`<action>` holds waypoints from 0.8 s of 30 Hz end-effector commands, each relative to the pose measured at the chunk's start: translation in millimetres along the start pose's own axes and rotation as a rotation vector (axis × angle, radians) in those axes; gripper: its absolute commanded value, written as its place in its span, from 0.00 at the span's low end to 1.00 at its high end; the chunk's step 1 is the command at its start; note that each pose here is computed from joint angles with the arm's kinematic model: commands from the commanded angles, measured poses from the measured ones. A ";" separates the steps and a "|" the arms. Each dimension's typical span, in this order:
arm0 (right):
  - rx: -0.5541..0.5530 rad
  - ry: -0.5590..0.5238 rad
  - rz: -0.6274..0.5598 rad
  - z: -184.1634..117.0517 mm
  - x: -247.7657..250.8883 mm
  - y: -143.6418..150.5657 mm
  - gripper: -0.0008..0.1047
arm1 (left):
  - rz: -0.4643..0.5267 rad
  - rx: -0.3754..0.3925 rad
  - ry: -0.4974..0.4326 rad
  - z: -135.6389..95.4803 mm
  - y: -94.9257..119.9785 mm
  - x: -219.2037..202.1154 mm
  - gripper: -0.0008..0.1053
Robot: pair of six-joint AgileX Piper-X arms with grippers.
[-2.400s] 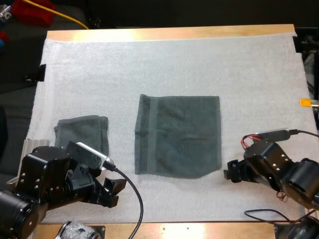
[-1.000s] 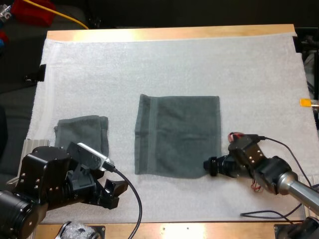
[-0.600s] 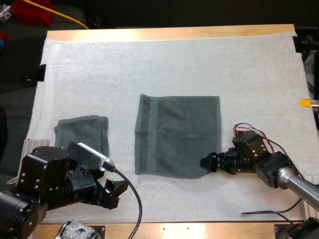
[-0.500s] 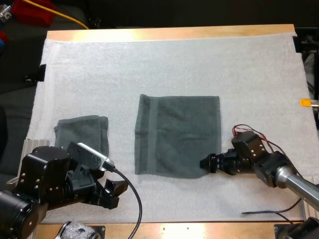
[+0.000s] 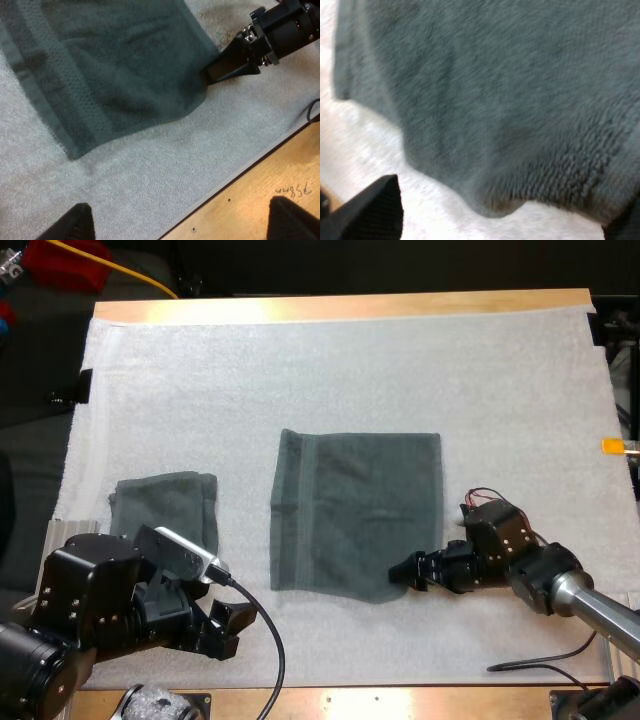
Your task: Pick towel from pile, fold and stack
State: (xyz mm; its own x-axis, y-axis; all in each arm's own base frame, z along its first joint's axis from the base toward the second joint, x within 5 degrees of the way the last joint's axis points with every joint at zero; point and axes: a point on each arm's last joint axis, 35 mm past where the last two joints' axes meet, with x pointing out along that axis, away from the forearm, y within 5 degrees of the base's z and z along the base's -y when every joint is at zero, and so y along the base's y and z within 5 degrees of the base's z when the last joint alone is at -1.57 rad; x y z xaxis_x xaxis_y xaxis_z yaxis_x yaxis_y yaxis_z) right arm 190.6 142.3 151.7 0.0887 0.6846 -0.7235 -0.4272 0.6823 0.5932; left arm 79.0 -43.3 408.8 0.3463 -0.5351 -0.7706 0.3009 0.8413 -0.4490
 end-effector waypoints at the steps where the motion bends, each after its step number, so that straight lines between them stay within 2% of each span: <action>1: -0.002 0.000 0.041 1.1 -0.4 1.4 0.73 | -0.006 -0.008 0.007 -1.5 -0.3 -0.2 0.66; 5: -0.012 -0.018 0.097 4.6 -2.7 5.8 0.73 | -0.007 -0.007 0.006 -1.3 -0.3 -0.1 0.66; 15: -0.042 -0.066 0.109 5.0 -21.6 18.3 0.73 | -0.008 -0.006 0.003 -1.0 -0.4 -0.1 0.66; 24: -0.037 -0.067 -0.030 -8.3 -43.9 24.0 0.73 | -0.008 -0.006 0.003 -1.0 -0.4 -0.1 0.66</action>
State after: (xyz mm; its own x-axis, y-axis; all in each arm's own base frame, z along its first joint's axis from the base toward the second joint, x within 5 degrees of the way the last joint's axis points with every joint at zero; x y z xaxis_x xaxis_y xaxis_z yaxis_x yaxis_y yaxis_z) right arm 170.5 128.2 194.0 0.1619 0.6915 -0.7041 -0.4530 0.6859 0.5695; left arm 79.0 -43.3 408.8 0.3463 -0.5351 -0.7706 0.3009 0.8413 -0.4490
